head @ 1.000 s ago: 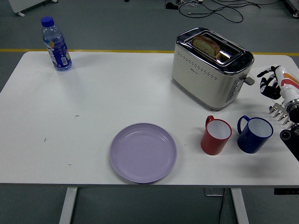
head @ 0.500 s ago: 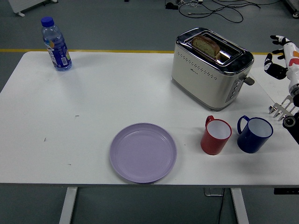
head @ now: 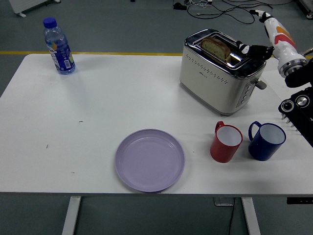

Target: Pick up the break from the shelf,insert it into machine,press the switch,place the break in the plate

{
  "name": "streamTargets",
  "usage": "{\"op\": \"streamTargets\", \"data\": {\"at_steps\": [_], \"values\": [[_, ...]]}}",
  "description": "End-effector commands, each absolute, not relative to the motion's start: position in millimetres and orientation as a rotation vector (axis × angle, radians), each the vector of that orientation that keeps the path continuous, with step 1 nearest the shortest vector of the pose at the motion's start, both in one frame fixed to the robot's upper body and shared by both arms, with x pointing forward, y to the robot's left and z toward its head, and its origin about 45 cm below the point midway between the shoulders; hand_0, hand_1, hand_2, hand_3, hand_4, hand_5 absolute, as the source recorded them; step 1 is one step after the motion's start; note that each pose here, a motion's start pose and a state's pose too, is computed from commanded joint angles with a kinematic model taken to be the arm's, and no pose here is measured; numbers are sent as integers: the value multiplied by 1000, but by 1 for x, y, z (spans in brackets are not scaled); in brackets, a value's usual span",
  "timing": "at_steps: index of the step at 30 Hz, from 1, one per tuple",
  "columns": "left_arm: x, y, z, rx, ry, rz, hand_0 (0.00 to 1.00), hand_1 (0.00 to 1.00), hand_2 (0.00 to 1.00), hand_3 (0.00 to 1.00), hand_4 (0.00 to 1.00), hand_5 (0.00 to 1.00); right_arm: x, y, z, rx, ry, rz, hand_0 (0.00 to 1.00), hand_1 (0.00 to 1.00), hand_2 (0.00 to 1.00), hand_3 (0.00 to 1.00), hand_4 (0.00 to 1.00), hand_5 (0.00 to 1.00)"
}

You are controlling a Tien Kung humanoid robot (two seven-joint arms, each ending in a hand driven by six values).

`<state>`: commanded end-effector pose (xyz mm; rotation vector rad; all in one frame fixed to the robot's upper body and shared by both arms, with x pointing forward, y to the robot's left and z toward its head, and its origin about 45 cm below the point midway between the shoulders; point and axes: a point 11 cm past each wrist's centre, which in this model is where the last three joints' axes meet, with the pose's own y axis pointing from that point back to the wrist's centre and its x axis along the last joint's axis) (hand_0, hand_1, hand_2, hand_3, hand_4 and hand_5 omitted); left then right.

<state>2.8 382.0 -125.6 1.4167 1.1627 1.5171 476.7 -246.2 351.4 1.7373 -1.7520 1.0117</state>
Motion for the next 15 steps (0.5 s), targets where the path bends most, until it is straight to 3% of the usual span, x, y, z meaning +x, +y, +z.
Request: {"op": "streamTargets", "data": {"at_steps": [11,12,15], "values": [[2,382,-126,1421,1161,1517,669,676,709,813,525,998,497,-201,352,1781,-1652,958,897,851,933,893,778,201],[2,382,-126,1421,1161,1516,670,674,708,813,525,998,499,-199,350,1774,-1642,953,841,808,870,866,773,195],[3,381,-126,1422,1158,1511,670,674,708,813,525,998,504,-193,348,1750,-1612,955,841,808,870,866,773,195]]}}
